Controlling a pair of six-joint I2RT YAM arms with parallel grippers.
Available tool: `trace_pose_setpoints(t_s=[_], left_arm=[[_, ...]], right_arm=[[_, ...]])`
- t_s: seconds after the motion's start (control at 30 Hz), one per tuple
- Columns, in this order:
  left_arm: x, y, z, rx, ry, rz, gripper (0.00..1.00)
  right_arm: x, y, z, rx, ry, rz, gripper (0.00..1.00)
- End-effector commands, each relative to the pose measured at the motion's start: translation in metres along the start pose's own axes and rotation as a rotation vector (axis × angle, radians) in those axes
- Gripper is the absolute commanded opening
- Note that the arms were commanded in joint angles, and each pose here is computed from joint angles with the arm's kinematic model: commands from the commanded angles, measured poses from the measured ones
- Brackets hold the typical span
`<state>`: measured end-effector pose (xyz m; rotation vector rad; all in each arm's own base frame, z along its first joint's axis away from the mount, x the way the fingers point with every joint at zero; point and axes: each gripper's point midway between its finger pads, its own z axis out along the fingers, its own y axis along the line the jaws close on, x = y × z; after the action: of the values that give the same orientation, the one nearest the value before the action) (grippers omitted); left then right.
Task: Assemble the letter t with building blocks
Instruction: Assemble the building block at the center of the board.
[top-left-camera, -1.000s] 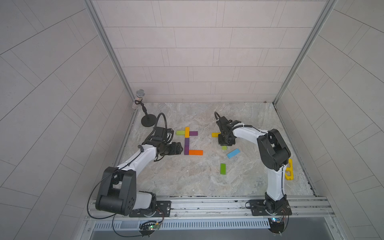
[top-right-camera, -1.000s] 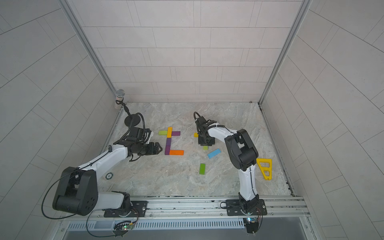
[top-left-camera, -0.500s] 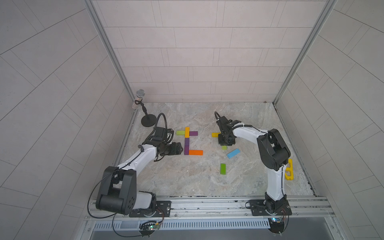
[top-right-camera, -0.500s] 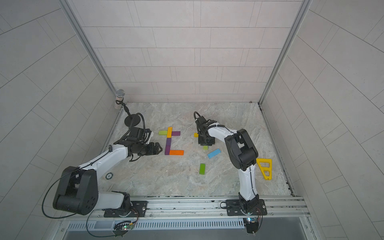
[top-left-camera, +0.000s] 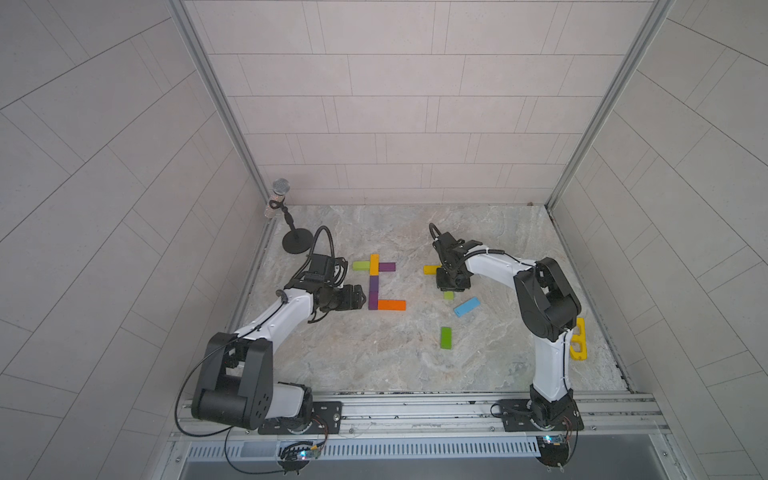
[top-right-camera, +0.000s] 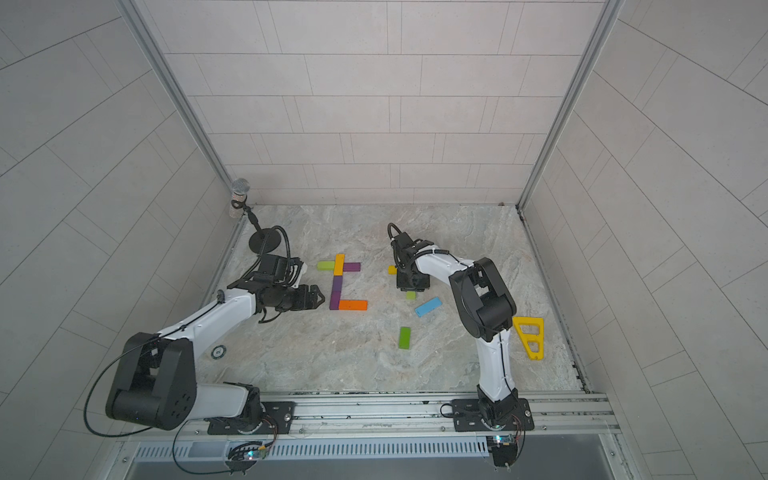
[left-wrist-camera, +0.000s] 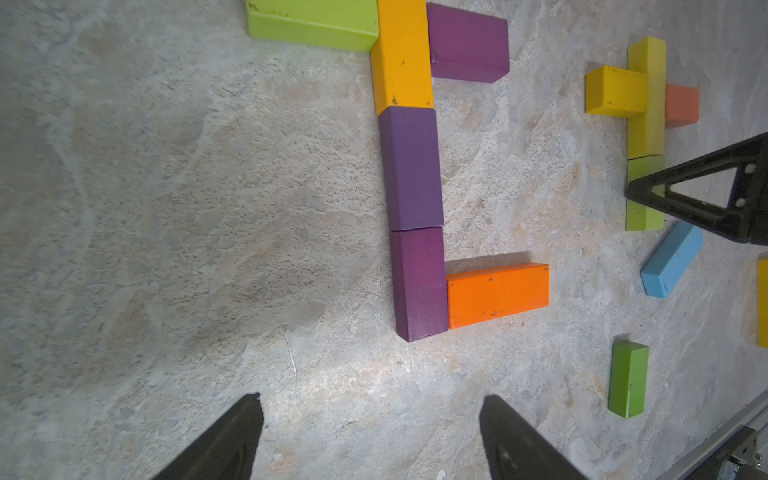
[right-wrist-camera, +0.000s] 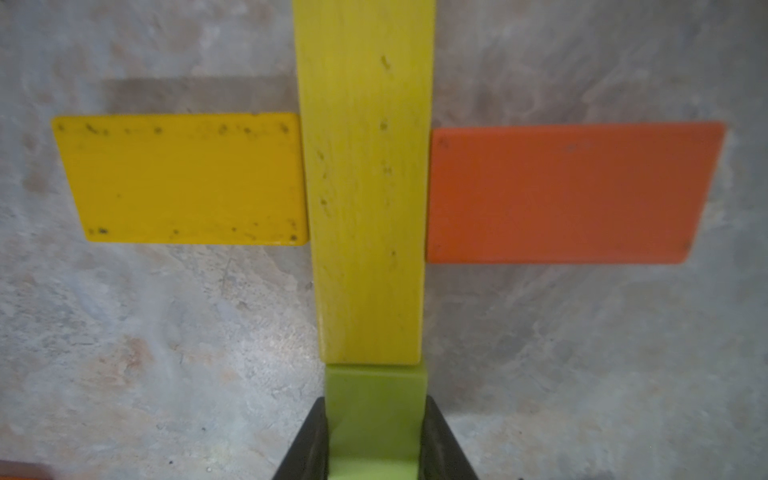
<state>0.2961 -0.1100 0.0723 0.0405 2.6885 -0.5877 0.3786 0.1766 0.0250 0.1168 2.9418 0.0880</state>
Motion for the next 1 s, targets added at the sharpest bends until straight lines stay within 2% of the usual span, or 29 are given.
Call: trace_pose_setpoints(t_s=[0.0,0.2,0.37,0.53,0.8,0.97], left_arm=[[-0.0013,-0.0002,-0.0016,0.006,-0.001,0.014,0.87],[-0.0011,-0.0006,-0.0019,0.008,-0.002,0.015,0.87],[-0.0015,-0.0012,-0.0019,0.012,-0.003,0.014,0.87],[-0.0007,-0.0016,-0.0014,0.014,-0.001,0.014,0.87],[-0.0007,-0.0023,-0.0021,0.017,-0.003,0.013,0.87],[-0.0013,-0.0024,-0.0025,0.018,-0.006,0.014,0.87]], right_arm=[[0.0078,-0.0076,0.0098,0.034,0.041,0.012,0.36],[0.0083,-0.0082,0.0089,0.036,0.039,0.013,0.43],[0.008,-0.0086,0.0068,0.035,0.032,0.009,0.54],[0.0089,-0.0094,0.0059,0.038,0.03,0.006,0.61],[0.0063,-0.0099,0.0018,0.04,0.014,0.001,0.63],[0.0068,-0.0076,0.0021,0.035,0.014,-0.001,0.6]])
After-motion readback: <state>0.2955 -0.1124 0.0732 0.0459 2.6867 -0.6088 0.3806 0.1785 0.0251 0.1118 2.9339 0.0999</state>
